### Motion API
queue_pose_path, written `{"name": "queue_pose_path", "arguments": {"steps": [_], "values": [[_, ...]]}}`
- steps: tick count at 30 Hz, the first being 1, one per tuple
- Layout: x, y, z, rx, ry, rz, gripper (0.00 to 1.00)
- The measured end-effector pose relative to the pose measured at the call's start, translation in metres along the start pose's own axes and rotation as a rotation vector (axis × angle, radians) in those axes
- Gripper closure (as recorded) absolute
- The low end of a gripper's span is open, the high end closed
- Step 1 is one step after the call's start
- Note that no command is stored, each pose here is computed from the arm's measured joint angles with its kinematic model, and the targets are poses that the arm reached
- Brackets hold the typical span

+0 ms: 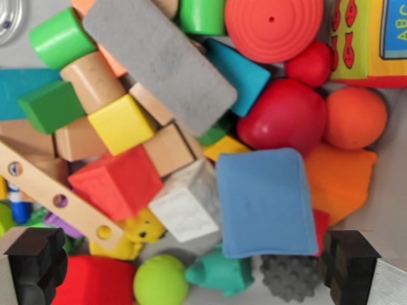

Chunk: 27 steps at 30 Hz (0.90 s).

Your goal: Pick an object from the bin

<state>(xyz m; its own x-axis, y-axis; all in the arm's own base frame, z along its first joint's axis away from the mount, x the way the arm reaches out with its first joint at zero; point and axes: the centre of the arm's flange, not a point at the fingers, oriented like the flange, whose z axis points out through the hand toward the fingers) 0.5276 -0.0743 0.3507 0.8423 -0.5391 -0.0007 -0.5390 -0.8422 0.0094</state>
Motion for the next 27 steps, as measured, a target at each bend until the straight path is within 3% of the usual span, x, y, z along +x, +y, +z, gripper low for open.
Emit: {"name": "queue_pose_path", "arguments": {"steps": [27], "values": [[-0.001, 0.074, 0.082, 0.0051, -0.0047, -0.258, 0.00]]}}
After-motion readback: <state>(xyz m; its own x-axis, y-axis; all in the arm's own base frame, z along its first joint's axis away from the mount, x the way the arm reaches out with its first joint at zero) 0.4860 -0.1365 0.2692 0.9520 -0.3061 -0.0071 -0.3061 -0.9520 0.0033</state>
